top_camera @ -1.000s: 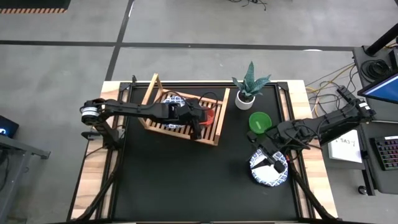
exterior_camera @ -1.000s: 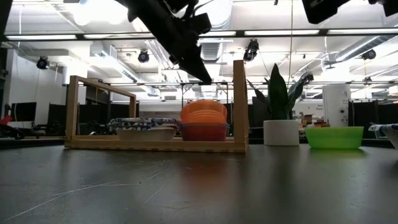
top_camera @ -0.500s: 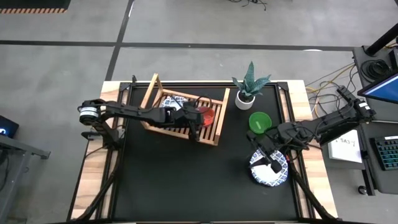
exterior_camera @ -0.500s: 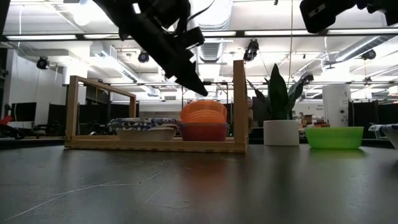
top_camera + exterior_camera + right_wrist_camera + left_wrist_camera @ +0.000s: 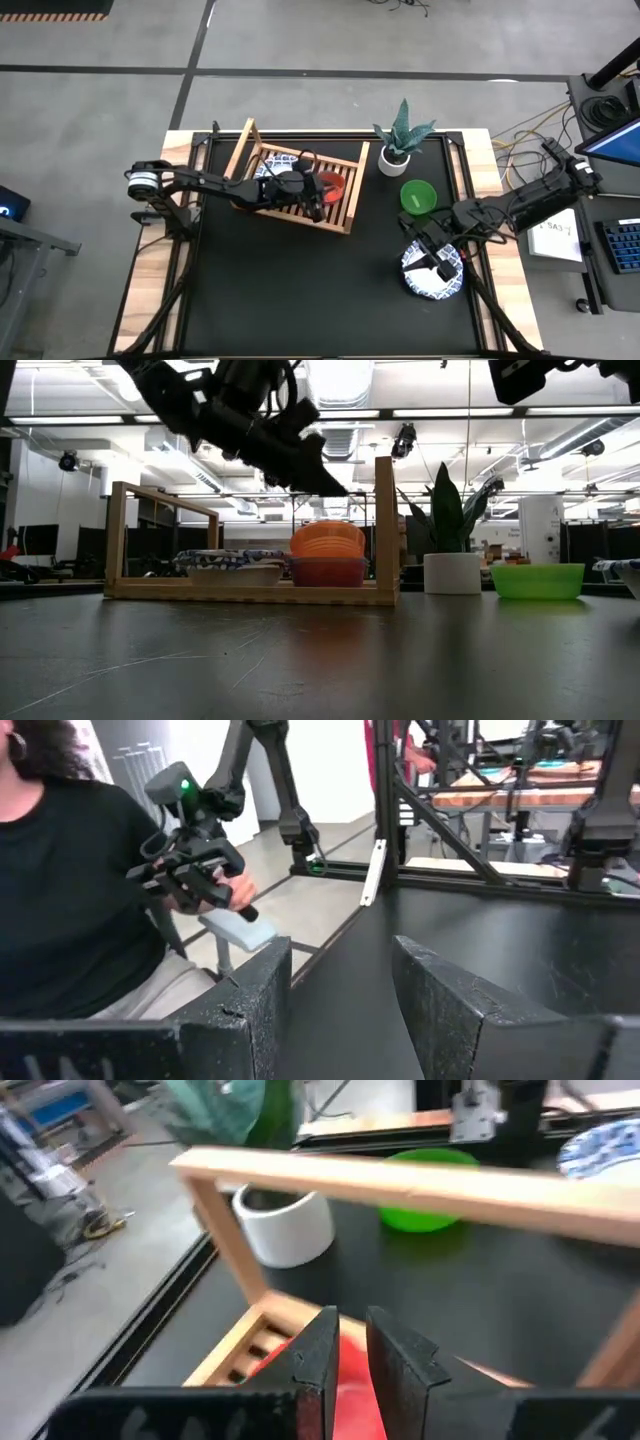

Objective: Place and stack bowls onto a shelf
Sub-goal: Stack the orange bowl on the blue bowl on the shelf, then stack the white patterned bowl on the white patterned bowl on the shelf

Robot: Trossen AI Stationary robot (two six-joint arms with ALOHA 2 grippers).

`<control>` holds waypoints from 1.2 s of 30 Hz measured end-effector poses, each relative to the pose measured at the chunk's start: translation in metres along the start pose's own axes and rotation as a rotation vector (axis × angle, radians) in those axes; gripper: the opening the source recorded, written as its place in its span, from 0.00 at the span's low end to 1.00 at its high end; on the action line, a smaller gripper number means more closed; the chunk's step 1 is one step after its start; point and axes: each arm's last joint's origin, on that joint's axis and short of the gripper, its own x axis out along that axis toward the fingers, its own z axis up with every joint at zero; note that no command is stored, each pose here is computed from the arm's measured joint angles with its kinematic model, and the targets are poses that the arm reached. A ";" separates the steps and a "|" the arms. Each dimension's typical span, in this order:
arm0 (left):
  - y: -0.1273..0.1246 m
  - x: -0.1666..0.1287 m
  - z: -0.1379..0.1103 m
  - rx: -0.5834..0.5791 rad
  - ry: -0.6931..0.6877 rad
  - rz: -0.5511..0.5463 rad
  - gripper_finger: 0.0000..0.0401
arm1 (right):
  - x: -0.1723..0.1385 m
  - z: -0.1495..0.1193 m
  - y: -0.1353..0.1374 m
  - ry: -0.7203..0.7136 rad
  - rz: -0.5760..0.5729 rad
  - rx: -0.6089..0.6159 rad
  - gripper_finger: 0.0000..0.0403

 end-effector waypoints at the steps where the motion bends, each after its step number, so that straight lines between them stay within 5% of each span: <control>1: 0.001 0.000 -0.003 -0.005 0.005 0.010 0.09 | 0.000 0.000 0.001 0.000 -0.010 0.000 0.40; 14: 0.000 -0.007 -0.043 -0.116 0.118 0.027 0.09 | 0.004 -0.003 0.005 0.005 -0.041 -0.011 0.40; 26: -0.012 -0.006 -0.023 -0.123 0.061 -0.015 0.09 | 0.015 -0.013 0.001 0.048 -0.049 0.031 0.40; 31: -0.025 -0.014 -0.010 -0.121 0.016 -0.058 0.09 | 0.015 -0.016 -0.002 0.067 -0.147 0.116 0.40; 36: -0.034 -0.024 0.000 -0.119 0.001 -0.094 0.09 | 0.012 -0.027 -0.009 0.114 -0.396 0.266 0.40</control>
